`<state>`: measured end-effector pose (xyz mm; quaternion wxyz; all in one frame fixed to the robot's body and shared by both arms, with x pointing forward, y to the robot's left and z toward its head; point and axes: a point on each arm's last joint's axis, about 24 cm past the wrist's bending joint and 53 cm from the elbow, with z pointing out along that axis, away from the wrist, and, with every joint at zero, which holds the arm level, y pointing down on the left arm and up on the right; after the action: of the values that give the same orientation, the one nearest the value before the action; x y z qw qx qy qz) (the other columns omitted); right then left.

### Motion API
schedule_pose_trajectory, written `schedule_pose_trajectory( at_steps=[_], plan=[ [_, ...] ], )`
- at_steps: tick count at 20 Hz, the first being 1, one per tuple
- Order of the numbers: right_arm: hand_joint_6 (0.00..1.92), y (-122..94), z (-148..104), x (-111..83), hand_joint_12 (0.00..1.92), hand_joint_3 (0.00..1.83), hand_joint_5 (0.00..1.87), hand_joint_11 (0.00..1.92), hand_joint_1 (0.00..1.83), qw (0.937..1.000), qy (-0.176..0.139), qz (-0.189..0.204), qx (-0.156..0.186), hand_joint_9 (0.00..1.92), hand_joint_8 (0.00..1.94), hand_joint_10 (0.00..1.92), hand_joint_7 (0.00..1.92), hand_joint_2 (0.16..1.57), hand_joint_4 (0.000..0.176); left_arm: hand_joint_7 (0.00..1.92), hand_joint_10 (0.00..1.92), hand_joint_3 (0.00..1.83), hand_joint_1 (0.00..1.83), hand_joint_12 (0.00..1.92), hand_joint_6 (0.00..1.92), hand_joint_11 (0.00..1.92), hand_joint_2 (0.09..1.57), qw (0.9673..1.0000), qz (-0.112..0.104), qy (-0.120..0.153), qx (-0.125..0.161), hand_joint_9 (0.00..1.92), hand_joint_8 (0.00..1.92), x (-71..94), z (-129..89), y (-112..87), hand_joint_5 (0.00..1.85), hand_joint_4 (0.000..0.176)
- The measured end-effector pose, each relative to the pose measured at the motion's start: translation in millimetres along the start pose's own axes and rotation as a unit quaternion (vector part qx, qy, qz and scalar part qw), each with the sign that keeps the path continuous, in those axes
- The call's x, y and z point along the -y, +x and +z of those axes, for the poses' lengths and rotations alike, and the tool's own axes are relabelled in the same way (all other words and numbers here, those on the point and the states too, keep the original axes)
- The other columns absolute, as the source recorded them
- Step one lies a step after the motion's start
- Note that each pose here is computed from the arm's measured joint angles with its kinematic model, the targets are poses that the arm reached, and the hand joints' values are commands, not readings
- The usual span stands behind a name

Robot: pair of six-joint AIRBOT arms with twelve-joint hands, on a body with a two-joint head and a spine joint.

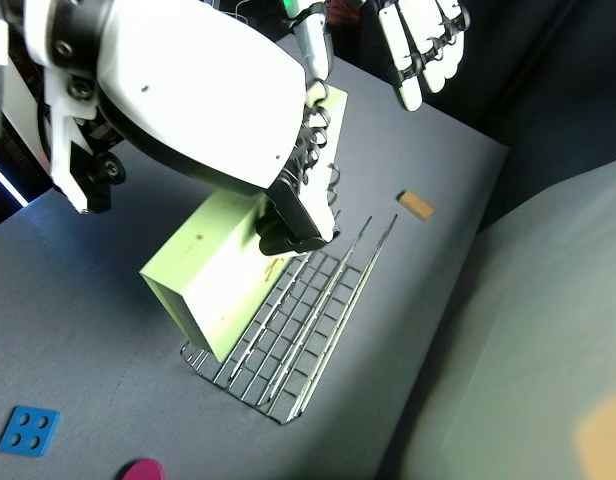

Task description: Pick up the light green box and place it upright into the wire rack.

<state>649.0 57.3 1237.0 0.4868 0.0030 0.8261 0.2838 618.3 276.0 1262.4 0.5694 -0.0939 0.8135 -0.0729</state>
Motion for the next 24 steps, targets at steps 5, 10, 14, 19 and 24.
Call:
schedule_pose_trajectory(
  at_steps=[5, 10, 14, 19, 24],
  plan=[
    [1.01, 12.3, 9.6, 10.5, 1.49, 0.00, 0.88, 0.70, 1.22, 0.9999, 0.009, 0.004, -0.013, 0.85, 1.23, 1.19, 0.94, 1.16, 0.000, 0.20, 0.00, 0.00, 0.00, 0.52, 0.00, 0.00, 1.26, 1.0000, -0.001, 0.001, -0.001, 0.15, 0.00, 0.4, 0.0, 0.2, 0.24, 0.092],
    [1.00, 20.1, 16.9, 9.4, 1.52, 0.00, 0.88, 0.70, 1.22, 0.9998, -0.003, 0.010, -0.019, 0.84, 1.23, 1.18, 0.95, 1.16, 0.000, 0.20, 0.00, 0.00, 0.00, 0.51, 0.00, 0.00, 1.26, 1.0000, 0.002, 0.004, 0.000, 0.15, 0.00, 3.7, -1.6, 1.2, 0.25, 0.088],
    [1.00, 22.1, 24.5, 17.7, 1.52, 0.00, 0.88, 0.70, 1.22, 0.9997, 0.003, 0.015, -0.021, 0.85, 1.23, 1.18, 0.95, 1.16, 0.000, 0.22, 0.00, 0.00, 0.00, 0.46, 0.00, 0.00, 1.26, 0.9999, 0.001, 0.013, -0.005, 0.15, 0.01, 11.0, -4.0, 4.6, 0.25, 0.087],
    [0.99, 33.3, 31.3, 34.4, 1.51, 0.00, 0.89, 0.69, 1.22, 0.9992, 0.019, 0.014, -0.031, 0.85, 1.21, 1.18, 0.95, 1.15, 0.000, 0.23, 0.00, 0.00, 0.00, 0.49, 0.00, 0.00, 1.26, 0.9999, -0.001, 0.015, -0.006, 0.16, 0.00, 12.2, -4.2, 5.3, 0.27, 0.087],
    [0.99, 36.1, 32.7, 31.3, 1.51, 0.00, 0.89, 0.69, 1.22, 0.9993, 0.008, 0.013, -0.033, 0.85, 1.22, 1.18, 0.95, 1.15, 0.000, 0.22, 0.00, 0.00, 0.00, 0.49, 0.00, 0.00, 1.26, 0.9997, -0.001, 0.021, -0.009, 0.16, 0.00, 17.6, -6.4, 8.2, 0.27, 0.087]
  ],
)
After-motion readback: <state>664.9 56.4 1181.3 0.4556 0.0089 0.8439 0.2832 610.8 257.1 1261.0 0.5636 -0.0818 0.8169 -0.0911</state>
